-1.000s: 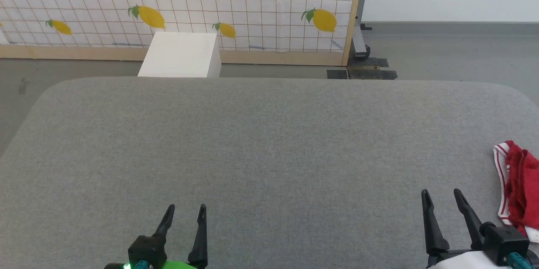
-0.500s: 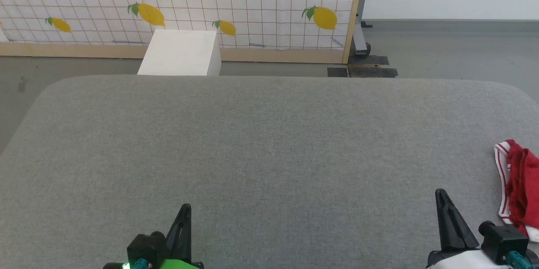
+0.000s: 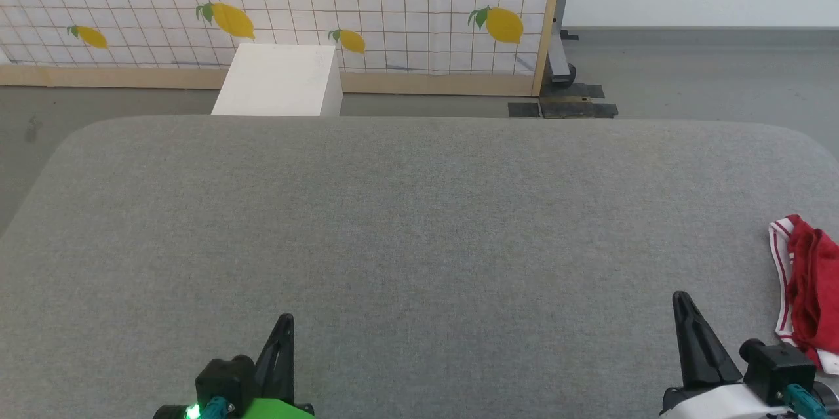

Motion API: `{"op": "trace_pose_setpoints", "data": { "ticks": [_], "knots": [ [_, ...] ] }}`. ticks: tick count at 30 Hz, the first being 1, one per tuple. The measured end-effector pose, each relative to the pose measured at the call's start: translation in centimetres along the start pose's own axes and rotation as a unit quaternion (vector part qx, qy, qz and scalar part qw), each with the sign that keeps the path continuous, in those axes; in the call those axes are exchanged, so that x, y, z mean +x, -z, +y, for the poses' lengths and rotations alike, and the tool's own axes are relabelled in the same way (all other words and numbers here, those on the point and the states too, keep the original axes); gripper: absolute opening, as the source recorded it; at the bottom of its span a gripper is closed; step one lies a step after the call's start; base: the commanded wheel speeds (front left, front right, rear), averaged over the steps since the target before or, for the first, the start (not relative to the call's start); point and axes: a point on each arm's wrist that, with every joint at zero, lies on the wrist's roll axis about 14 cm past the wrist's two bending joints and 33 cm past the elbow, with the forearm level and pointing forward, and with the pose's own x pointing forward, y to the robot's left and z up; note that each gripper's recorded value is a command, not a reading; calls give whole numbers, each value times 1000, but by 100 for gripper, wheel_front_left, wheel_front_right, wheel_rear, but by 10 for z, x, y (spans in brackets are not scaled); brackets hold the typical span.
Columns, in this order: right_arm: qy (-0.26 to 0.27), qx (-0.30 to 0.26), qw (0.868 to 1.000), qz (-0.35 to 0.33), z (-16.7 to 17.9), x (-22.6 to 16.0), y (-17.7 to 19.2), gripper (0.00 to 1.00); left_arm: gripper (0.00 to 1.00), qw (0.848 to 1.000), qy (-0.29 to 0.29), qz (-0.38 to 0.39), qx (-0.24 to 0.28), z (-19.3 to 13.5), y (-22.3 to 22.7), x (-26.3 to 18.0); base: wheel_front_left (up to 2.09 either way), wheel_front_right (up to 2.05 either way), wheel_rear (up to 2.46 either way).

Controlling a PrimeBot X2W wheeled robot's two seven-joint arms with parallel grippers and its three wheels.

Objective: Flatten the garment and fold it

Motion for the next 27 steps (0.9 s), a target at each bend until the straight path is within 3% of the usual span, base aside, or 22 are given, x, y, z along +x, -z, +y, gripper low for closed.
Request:
{"op": "trace_pose_setpoints", "data": {
  "ticks": [27],
  "knots": [
    [-11,-14,1000,7,6,9,-6,0,0,1000,-6,4,21,5,-8,9,0,0,0]
  ]
}}
